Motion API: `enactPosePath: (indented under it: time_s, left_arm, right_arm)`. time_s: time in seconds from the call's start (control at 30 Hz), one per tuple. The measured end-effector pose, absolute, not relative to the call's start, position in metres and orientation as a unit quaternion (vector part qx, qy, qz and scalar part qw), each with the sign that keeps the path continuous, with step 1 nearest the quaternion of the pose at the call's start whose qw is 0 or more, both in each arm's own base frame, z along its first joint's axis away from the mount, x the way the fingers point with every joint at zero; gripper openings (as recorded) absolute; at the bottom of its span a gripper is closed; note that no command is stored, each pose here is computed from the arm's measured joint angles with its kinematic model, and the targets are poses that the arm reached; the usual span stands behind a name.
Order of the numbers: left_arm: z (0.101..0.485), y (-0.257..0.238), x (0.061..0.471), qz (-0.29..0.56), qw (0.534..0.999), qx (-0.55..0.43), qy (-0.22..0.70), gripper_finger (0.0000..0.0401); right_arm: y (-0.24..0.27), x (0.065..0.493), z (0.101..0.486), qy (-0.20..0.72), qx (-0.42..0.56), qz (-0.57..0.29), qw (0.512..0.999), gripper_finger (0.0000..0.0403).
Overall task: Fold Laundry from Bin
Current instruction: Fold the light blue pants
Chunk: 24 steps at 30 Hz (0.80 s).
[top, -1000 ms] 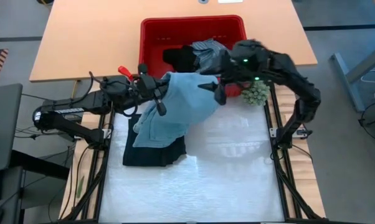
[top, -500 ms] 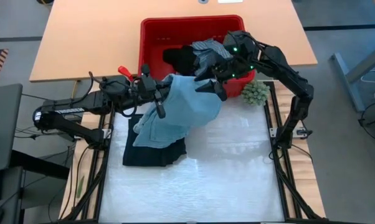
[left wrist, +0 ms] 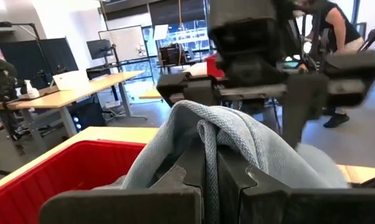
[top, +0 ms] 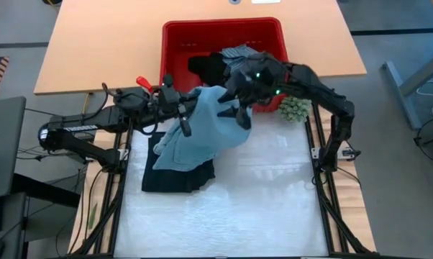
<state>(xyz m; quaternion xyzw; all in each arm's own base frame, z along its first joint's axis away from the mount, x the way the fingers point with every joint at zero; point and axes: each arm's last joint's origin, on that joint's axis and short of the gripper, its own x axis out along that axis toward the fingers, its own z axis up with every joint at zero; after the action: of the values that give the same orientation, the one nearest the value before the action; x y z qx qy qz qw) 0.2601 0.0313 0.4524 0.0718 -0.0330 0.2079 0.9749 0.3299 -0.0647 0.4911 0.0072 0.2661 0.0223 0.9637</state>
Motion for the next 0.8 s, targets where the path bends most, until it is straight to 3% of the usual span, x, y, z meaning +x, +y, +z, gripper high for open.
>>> enactPosePath:
  time_s: [0.43,0.53,0.67,0.8]
  left_arm:
    - [0.45,0.031,0.259,0.205,0.976,0.067,-0.018,0.0]
    - [0.449,0.031,0.258,0.203,0.977,0.07,-0.009,0.0]
    - [0.449,0.031,0.257,0.205,0.975,0.082,-0.006,0.0007]
    - [0.449,0.031,0.251,0.21,0.971,0.114,0.014,0.0042]
  right_arm:
    - [-0.062,0.358,0.485,0.228,0.009,-0.031,0.973,0.0241]
    - [-0.062,0.361,0.486,0.219,0.007,-0.033,0.975,0.0181]
    - [-0.063,0.362,0.487,0.211,0.0,-0.031,0.977,0.0044]
    - [-0.061,0.357,0.485,0.235,0.001,-0.019,0.972,0.0034]
